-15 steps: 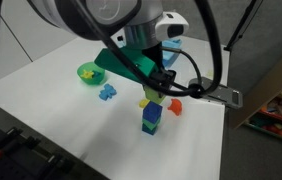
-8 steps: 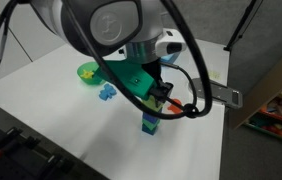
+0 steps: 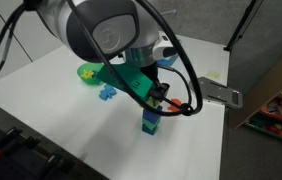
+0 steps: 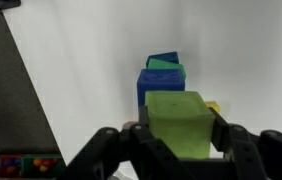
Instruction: Pick up the green block and stack it on the navy blue block, pick up the neon blue block and stack it on the green block, Pick up the orange toy and stack it on the neon blue block, pick up the light green block and stack it on the neon blue block top
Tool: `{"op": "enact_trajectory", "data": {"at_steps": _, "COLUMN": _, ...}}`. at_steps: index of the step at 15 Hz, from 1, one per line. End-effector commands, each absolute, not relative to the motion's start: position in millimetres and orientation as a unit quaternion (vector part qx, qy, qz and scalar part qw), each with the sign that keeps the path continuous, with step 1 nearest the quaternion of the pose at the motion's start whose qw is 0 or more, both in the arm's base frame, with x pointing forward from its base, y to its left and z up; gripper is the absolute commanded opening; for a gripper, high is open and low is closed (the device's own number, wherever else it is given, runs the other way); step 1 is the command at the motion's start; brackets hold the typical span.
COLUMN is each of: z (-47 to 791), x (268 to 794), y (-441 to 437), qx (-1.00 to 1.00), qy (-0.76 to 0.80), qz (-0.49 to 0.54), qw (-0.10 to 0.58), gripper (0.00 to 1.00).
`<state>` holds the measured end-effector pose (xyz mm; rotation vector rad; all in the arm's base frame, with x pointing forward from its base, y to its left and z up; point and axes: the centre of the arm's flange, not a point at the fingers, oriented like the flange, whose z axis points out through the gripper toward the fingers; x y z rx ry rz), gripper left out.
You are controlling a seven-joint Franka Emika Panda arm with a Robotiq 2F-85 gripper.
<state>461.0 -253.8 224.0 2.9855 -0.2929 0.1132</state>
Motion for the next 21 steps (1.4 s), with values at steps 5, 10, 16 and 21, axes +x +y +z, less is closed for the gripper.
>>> {"op": "enact_trajectory", "data": {"at_steps": 5, "z": 222.7, "x": 465.3, "y": -268.0, "qx": 0.992, "qy": -0.091, "qz": 0.051, "qw": 0.07, "gripper": 0.32}}
{"op": "enact_trajectory", "data": {"at_steps": 10, "z": 219.5, "x": 464.7, "y": -267.1, "qx": 0.993, "qy": -0.086, "qz": 0.045, "qw": 0.07, "gripper": 0.83}}
{"op": "enact_trajectory", "data": {"at_steps": 16, "z": 231.0, "x": 460.9, "y": -252.2, "qx": 0.993, "qy": -0.08, "qz": 0.047, "qw": 0.071, "gripper": 1.0}}
{"op": "enact_trajectory", "data": {"at_steps": 21, "z": 259.7, "x": 455.9, "y": -224.2, "qx": 0.993, "qy": -0.078, "qz": 0.049, "qw": 0.071, "gripper": 1.0}}
